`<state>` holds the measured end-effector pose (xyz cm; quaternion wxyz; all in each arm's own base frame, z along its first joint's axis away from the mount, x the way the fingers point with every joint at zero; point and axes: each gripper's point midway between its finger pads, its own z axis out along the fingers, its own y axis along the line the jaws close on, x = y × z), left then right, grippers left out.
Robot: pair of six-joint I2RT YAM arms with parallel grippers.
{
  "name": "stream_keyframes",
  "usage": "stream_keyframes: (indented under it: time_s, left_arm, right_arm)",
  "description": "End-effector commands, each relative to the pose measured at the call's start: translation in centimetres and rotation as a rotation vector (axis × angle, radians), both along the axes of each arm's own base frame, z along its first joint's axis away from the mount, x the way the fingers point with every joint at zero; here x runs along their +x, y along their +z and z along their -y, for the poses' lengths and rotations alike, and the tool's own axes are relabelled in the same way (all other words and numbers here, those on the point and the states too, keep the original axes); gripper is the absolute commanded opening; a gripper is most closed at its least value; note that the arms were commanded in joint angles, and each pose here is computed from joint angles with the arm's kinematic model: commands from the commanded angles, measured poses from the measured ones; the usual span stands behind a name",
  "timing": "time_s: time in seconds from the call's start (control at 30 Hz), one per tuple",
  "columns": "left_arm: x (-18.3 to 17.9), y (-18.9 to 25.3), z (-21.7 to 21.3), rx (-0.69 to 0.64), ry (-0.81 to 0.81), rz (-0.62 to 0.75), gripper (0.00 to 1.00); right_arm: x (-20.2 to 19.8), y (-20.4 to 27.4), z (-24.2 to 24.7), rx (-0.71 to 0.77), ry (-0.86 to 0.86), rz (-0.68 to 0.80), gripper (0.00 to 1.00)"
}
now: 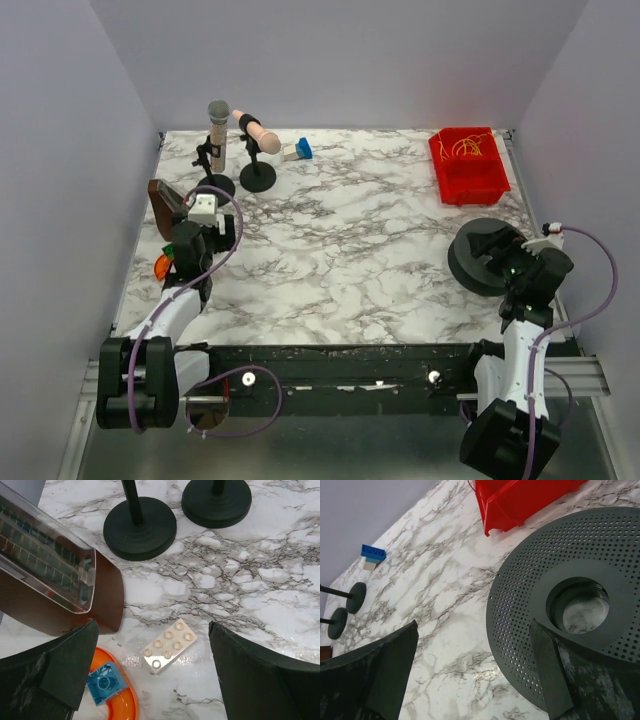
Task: Wrap the cables
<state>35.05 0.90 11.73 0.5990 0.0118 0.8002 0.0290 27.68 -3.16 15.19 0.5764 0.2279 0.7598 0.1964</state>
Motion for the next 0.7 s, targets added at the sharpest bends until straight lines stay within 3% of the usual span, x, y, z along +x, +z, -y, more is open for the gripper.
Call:
stream_keyframes:
  time_s: [0.0, 0.13, 0.27, 0.4, 0.67]
  left_arm:
    - [0.4, 0.7, 0.9, 0.062, -0.106, -0.056, 0.99]
    - [1.0, 2.5, 0.7, 0.066, -0.105, -0.096, 0.99]
    - [1.0, 4.3, 3.1, 0.055, -0.259, -0.152, 0.99]
    - [0.1, 5.2, 4.4, 0.058, -0.356, -0.192, 0.99]
    - [0.0, 7.3, 4.3, 0.053, -0.346, -0.218, 0.99]
  right_arm:
    - [0.9, 2.6, -0.5, 0.020, 0.036, 0.064, 0.99]
    - [0.6, 5.0, -0.4, -0.036, 0.038, 0.091, 0.99]
    - [1.1, 7.2, 0.7, -0.060, -0.012, 0.088, 0.99]
    - [1.4, 4.7, 3.2, -0.080, -0.117, -0.106, 0.96]
    - [2.1, -2.8, 2.2, -0.218, -0.057, -0.523, 0.98]
